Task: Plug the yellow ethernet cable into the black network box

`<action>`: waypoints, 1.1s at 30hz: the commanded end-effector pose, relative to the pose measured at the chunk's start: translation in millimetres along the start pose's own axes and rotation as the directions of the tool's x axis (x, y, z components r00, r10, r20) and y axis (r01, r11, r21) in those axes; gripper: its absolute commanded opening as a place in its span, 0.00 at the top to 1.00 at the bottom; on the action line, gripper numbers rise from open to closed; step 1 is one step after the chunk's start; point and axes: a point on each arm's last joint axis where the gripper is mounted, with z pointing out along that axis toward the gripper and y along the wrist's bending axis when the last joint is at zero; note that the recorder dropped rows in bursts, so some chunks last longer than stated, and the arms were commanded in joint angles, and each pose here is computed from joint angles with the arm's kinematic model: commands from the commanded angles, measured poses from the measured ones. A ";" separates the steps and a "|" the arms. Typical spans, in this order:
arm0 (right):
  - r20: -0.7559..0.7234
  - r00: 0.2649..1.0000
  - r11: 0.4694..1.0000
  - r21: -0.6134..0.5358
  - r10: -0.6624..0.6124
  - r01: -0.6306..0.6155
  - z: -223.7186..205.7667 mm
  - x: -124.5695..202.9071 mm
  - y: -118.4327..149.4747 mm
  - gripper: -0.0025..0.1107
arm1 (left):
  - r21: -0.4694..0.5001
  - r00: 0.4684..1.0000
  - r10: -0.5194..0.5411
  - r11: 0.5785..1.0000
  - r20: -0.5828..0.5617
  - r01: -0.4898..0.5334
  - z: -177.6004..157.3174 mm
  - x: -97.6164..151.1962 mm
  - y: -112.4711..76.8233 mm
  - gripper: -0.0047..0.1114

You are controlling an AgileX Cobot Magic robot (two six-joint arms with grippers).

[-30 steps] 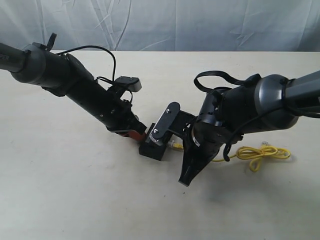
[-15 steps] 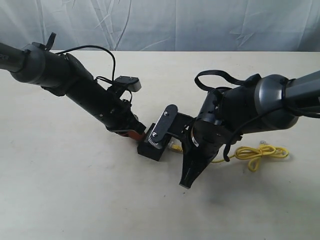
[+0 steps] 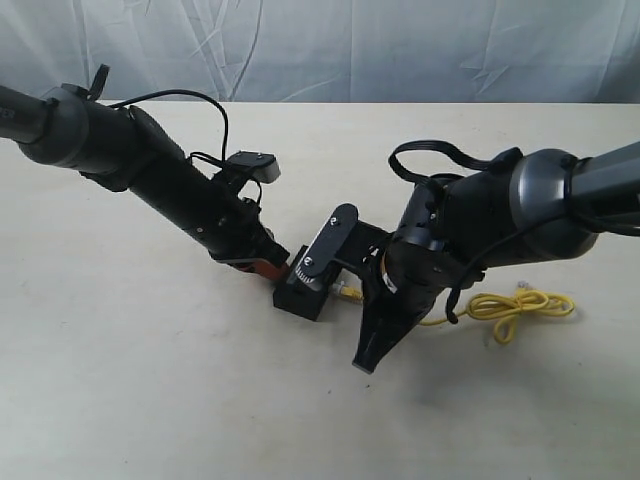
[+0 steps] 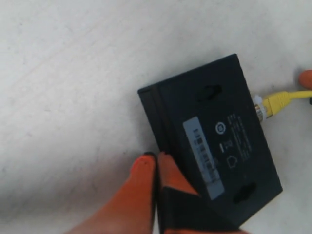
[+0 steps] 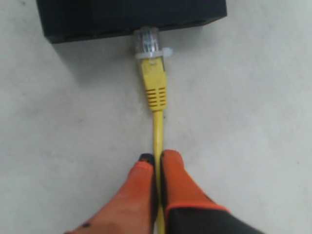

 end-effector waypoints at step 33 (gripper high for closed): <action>0.040 0.997 0.997 0.040 -0.064 0.062 -3.8 -4.5 -4.9 0.99 | -0.116 0.988 0.136 0.983 -0.073 -0.144 7.8 7.8 11.9 0.96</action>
